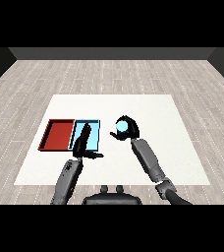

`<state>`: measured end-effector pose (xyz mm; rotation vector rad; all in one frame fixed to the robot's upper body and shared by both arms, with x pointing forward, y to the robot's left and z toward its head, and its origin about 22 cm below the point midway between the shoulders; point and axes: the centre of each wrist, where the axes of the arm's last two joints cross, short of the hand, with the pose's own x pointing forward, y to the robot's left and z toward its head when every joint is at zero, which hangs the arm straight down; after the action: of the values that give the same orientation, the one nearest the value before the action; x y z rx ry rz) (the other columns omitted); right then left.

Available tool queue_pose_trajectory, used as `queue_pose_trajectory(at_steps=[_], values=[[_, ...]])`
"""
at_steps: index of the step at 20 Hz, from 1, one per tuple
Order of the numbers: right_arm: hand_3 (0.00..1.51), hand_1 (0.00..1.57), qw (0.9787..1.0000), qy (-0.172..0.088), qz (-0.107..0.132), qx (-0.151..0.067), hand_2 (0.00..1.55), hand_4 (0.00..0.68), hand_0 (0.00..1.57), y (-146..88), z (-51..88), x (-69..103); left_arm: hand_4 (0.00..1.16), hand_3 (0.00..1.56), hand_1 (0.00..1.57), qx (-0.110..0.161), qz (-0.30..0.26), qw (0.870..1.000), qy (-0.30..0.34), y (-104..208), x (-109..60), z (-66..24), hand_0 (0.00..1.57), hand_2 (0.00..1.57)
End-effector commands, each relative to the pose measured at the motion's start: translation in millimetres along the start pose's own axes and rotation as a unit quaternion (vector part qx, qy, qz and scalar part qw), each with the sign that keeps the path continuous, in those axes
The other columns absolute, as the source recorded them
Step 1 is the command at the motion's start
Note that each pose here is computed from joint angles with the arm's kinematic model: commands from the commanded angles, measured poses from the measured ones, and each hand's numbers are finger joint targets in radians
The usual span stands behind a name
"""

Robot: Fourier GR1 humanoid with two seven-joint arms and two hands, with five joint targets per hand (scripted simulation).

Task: Pick the blue can and put it in the blue box

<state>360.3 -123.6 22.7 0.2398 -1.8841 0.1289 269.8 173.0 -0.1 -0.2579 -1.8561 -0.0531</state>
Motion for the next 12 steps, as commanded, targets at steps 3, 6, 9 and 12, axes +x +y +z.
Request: queue_pose_trajectory(at_steps=[3,6,9,12], values=[[1.41,1.43,1.0000,-0.002,0.002,0.005,1.44,0.664,1.43,5.2,23.1,17.7,0.00,0.00,0.00,-0.005,-0.021,1.000,0.000,-24.8,-1.2,-24.7,0.00,0.00],[1.41,1.42,0.9999,-0.011,0.003,0.004,1.44,0.661,1.42,22.2,27.4,22.9,0.00,0.00,0.00,-0.022,-0.018,1.000,0.008,-40.6,-19.9,-18.9,0.00,0.00],[1.41,1.41,1.0000,-0.007,-0.002,0.005,1.45,0.660,1.41,42.2,25.0,17.8,0.00,0.00,0.00,-0.017,-0.001,0.999,0.033,-9.1,-30.1,-4.8,0.00,0.00],[1.42,1.41,0.9997,-0.017,-0.010,0.017,1.45,0.663,1.41,11.0,11.1,19.2,0.00,0.00,0.00,-0.021,-0.017,0.999,0.047,-36.9,-50.9,-0.4,0.00,0.00]])
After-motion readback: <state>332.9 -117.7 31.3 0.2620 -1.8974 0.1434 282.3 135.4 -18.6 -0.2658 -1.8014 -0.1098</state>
